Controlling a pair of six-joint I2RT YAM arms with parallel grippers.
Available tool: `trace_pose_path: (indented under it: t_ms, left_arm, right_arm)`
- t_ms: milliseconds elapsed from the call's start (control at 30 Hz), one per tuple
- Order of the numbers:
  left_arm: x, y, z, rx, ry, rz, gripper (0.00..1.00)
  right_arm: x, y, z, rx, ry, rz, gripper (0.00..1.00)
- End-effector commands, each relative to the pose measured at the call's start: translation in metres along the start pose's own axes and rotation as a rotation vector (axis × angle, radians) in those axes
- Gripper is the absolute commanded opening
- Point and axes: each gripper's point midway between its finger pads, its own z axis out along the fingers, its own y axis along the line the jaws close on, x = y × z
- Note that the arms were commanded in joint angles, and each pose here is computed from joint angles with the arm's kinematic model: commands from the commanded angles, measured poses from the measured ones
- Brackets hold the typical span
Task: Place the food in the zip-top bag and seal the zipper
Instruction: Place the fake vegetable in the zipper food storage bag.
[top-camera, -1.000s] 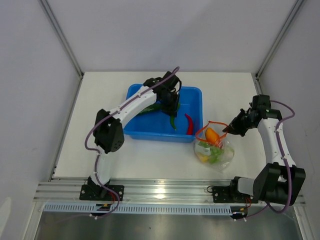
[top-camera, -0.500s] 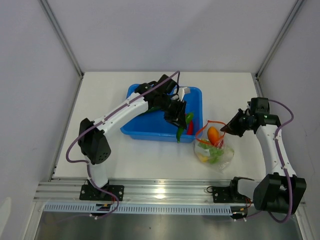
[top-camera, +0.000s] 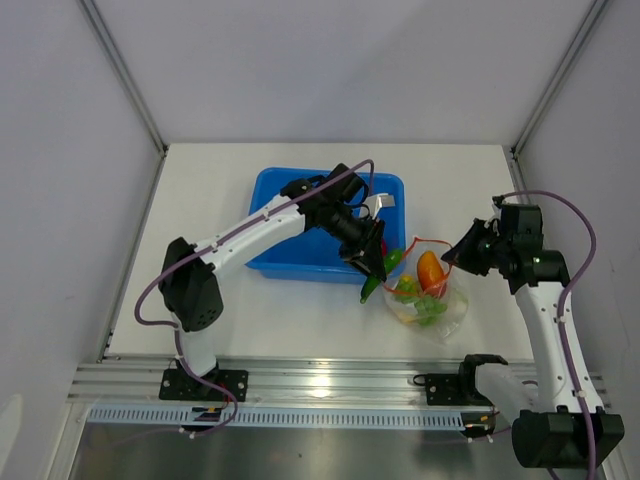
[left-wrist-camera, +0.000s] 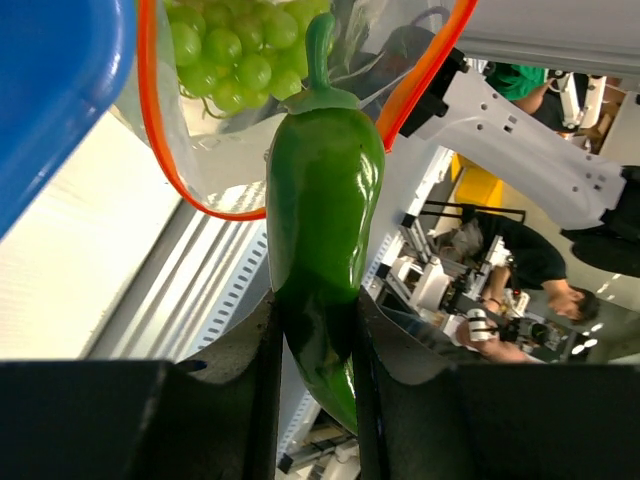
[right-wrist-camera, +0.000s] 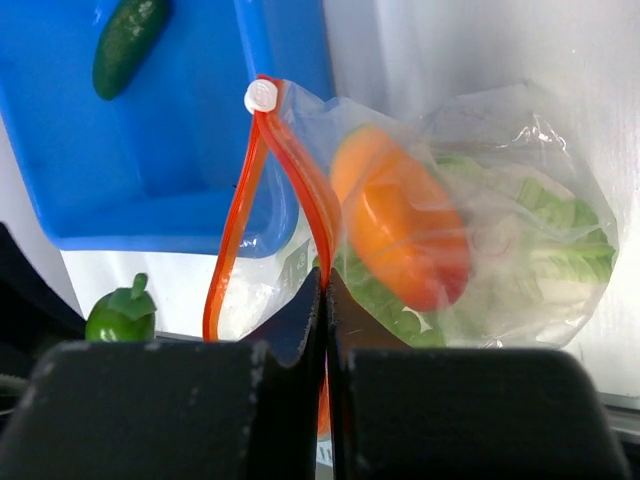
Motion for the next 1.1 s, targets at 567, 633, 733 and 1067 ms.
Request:
trace_pose_path:
  t_ms: [567,633,733,1067]
  left_arm:
    - [0.01,-0.02,0.042,0.01,0.142,-0.234,0.13]
    - [0.005,-0.017,0.046,-0.005,0.127,-0.255,0.18]
    - [-0.005,-0.014,0.05,-0.028,0.103,-0.276,0.21]
    - [-0.037,-0.013,0.055,-0.071,0.043,-0.409,0.19]
  right_arm:
    - [0.016,0.018,-0.031,-0.113,-0.096,-0.16,0.0]
    - [0.017,0.017,-0.03,-0.113,-0.096,-0.158,0.0]
    - [0.018,0.017,-0.03,-0.116,-0.1,-0.152,0.0]
    - [0.021,0.013,-0.032,-0.097,-0.112,-0.135,0.0]
